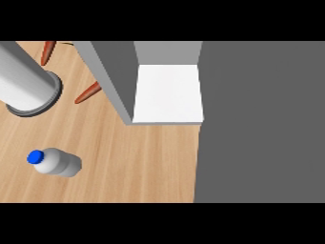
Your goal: Pick up the bottled water, place it into the cabinet and close the cabinet
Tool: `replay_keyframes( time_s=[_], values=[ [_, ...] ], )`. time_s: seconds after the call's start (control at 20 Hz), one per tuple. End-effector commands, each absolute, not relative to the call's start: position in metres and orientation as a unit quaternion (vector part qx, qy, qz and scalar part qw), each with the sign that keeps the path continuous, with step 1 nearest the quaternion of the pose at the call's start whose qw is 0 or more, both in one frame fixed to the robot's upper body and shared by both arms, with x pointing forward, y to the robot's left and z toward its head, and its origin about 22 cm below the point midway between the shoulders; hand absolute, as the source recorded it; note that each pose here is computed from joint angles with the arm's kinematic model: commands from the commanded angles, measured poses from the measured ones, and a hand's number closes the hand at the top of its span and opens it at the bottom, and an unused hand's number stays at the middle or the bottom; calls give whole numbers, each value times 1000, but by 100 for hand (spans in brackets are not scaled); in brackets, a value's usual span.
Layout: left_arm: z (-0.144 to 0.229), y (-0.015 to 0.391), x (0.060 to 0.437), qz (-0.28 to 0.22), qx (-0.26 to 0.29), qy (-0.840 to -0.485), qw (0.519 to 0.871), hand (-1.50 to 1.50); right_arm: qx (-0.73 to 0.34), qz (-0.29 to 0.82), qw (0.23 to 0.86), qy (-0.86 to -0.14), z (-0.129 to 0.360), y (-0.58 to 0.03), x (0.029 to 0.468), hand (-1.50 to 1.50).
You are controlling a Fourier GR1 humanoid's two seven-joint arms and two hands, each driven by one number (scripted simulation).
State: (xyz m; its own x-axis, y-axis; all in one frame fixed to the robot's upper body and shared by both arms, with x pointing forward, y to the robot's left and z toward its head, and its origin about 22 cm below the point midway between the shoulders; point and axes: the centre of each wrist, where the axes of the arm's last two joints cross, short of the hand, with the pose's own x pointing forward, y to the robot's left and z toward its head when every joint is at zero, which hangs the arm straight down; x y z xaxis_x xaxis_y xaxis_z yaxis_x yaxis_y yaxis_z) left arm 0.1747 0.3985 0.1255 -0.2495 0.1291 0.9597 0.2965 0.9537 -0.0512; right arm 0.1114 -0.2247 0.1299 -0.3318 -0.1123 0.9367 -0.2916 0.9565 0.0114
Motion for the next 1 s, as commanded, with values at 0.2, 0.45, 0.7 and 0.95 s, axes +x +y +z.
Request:
replay_keyframes(
  time_s=[0.2,0.45,0.7,0.95],
  values=[
    [110,411,169,-79,-107,-749,649,-150,116,82,553,-821,147,-218,73,-150],
    [81,426,204,-65,-105,-733,669,-150,126,86,552,-820,160,-219,61,-150],
    [34,408,220,-78,-122,-698,702,-150,125,93,551,-820,152,-217,63,-150],
    [-22,420,205,-45,-140,-673,725,-150,129,88,553,-819,152,-218,48,-150]
  ],
)
